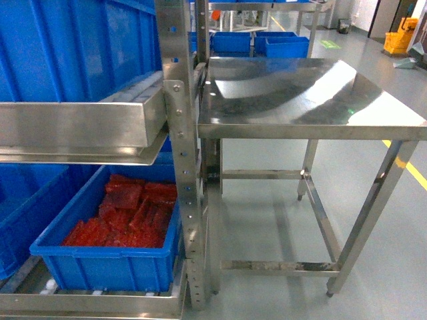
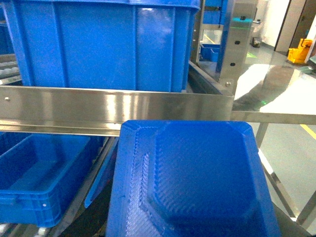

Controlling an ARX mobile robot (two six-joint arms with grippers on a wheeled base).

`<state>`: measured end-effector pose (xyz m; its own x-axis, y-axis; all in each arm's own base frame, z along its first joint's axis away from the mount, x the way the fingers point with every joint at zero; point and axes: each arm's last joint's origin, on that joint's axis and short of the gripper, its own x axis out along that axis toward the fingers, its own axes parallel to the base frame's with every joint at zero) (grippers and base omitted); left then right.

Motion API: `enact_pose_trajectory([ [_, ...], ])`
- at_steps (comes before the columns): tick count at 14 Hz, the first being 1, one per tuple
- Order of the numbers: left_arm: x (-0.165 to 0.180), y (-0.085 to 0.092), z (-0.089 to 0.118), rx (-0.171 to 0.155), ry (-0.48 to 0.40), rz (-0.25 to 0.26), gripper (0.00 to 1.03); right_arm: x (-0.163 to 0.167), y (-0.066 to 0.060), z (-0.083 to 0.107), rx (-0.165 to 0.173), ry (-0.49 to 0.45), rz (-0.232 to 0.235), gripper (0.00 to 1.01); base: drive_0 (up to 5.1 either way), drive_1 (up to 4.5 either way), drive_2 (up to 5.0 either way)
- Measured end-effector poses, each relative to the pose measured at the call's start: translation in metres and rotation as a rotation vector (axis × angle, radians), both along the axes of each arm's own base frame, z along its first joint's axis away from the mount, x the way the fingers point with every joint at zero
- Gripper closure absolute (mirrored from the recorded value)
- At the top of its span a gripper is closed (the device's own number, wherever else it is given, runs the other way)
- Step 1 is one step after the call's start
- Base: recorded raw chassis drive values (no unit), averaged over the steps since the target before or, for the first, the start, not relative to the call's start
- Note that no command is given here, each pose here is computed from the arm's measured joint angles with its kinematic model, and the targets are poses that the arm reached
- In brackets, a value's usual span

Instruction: Sort blue parts and orange caps into right shelf containers

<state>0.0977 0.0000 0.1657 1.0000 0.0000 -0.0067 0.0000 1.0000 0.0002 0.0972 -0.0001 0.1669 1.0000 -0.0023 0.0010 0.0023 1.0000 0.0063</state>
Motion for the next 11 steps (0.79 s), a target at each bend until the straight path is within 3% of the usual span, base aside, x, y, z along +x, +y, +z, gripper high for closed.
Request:
enact_pose_trajectory([
  [11,0.0000,0.0000,0.0000,0.000,0.000,0.000,0.60,0.0000,0.0000,0.0002,0.000,-0.002,0.000,0.60,-5.0,2.42,2.4],
])
